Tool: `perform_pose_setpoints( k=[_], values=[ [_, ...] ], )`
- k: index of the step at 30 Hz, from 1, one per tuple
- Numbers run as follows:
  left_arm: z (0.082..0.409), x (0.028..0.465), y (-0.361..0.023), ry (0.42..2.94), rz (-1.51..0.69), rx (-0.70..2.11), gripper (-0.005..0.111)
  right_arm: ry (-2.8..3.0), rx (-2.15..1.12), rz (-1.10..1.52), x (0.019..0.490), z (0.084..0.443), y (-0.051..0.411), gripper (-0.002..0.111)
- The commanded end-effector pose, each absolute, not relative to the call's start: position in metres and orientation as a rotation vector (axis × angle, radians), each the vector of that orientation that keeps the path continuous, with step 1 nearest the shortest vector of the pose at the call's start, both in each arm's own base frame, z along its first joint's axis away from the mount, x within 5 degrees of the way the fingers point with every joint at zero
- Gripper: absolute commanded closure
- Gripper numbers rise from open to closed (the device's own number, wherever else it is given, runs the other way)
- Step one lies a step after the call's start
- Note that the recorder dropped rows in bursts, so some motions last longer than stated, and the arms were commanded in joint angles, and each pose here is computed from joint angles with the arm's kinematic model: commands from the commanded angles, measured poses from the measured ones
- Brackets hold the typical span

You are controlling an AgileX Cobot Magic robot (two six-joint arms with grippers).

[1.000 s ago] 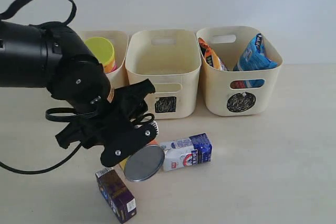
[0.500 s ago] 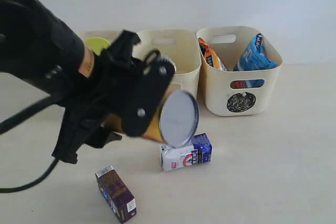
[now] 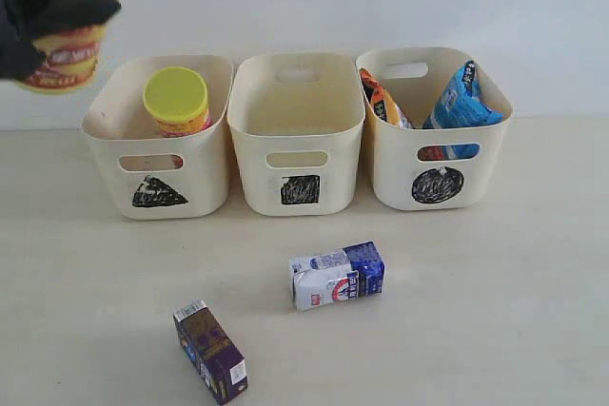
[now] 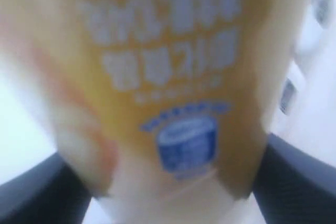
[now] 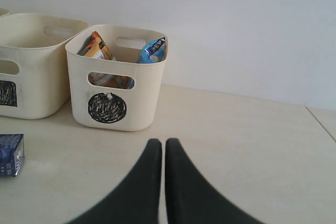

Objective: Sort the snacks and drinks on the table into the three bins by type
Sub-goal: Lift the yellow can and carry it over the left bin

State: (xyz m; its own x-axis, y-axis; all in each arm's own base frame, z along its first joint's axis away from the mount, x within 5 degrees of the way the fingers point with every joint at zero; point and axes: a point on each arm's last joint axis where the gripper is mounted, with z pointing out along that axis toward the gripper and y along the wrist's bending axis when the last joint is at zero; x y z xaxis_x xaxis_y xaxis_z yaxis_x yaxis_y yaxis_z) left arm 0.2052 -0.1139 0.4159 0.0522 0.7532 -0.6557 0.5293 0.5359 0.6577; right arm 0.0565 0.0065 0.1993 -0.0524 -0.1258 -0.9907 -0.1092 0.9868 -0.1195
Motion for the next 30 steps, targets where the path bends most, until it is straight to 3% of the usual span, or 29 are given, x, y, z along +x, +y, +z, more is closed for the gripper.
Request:
perform_pose_setpoints(
  k=[1,12,30],
  values=[
    [0.431,0.217,-0.093,1.624,0.117,0.752,0.103,1.611,-0.181,-0.021,0.056,0.201,0.006,0.108],
    [0.404,0.287,-0.057,1.741,-0.179,0.09,0.103,1.611,-0.181,-0.021,0.056,0.201,0.006,0.108],
    [0.281,0.399,-0.064,1.79,-0.191,0.127,0.103,1.611,-0.181,-0.021,0.056,0.201,0.006,0.108]
  ],
)
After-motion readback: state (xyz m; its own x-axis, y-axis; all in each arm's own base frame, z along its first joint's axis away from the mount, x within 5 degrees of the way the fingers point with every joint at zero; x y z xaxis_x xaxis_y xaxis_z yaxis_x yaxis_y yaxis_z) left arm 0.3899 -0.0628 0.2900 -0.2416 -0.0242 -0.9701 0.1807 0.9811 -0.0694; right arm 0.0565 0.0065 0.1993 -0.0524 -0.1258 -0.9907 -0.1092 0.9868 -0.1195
